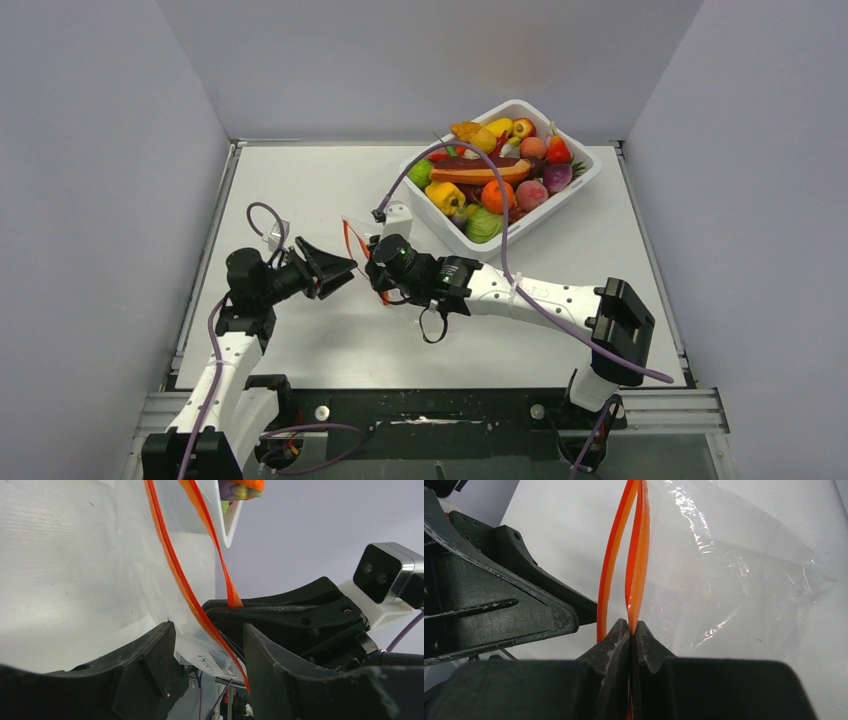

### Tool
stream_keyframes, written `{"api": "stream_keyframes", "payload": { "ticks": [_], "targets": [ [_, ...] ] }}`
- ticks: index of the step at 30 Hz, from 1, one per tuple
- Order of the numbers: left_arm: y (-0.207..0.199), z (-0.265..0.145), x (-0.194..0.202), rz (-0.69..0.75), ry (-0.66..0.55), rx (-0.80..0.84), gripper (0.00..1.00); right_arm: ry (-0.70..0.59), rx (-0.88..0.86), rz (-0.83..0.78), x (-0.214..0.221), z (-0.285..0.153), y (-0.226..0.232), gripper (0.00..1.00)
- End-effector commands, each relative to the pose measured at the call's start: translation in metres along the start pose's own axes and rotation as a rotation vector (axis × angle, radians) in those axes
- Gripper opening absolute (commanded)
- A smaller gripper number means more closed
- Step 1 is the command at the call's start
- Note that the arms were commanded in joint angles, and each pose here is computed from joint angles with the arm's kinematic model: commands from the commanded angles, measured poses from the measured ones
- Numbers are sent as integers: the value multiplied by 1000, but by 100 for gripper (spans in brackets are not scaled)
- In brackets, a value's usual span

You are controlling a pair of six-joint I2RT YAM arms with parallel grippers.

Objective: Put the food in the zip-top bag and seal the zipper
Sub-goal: Open the zipper of the food storage bag.

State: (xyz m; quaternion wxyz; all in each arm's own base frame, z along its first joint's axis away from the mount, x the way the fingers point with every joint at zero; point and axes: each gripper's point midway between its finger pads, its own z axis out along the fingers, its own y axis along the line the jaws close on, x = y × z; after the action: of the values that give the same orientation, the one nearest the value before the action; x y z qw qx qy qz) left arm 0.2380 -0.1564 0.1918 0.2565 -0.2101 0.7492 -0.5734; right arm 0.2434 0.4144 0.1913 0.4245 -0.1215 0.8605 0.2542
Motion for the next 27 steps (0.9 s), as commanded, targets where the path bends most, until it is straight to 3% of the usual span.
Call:
{"api": "stream_keyframes", "payload": {
  "ticks": [1, 9, 18, 24, 27],
  "targets": [
    [-23, -2, -4, 65, -16, 89, 51, -74, -45, 9, -21, -6, 13, 0],
    [7, 6, -21, 49, -85, -56, 46, -88, -83, -15, -19, -12, 17, 0],
    [20, 13, -25, 34, -82, -78, 45, -67, -99, -58, -8, -11, 23, 0],
    [46, 15, -21, -10, -69, -150, 35, -90, -83, -71, -15, -14, 22, 0],
    [46, 16, -24, -9, -77, -155, 23, -91, -74, -72, -14, -14, 19, 1]
  ]
}}
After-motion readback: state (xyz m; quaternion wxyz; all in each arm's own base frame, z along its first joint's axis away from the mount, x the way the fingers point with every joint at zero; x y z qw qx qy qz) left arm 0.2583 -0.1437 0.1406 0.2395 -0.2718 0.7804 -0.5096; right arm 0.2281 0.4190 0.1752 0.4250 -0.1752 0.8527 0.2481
